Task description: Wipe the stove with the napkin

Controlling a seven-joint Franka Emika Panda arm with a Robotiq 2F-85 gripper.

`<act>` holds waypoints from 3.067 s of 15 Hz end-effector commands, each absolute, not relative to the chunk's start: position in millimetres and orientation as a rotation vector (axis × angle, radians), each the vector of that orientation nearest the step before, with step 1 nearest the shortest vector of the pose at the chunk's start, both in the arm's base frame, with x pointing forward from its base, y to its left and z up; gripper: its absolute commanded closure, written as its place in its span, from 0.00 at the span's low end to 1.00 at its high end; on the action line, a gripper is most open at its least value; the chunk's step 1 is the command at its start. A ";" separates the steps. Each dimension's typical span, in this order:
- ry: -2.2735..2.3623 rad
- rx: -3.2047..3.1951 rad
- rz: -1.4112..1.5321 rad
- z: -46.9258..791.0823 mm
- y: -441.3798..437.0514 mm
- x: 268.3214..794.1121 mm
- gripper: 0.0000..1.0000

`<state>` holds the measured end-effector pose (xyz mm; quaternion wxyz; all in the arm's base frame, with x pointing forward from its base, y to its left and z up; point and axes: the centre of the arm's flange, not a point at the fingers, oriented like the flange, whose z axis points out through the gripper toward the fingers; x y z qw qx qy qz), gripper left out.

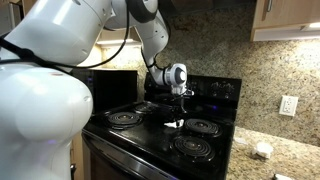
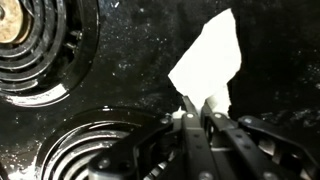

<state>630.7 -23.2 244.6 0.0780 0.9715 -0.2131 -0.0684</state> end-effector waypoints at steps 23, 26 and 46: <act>-0.065 3.009 -0.294 218.3 112.0 577.1 0.92; 0.056 3.031 -0.343 211.4 74.9 581.0 0.92; 0.050 3.046 -0.382 217.3 -217.4 572.4 0.92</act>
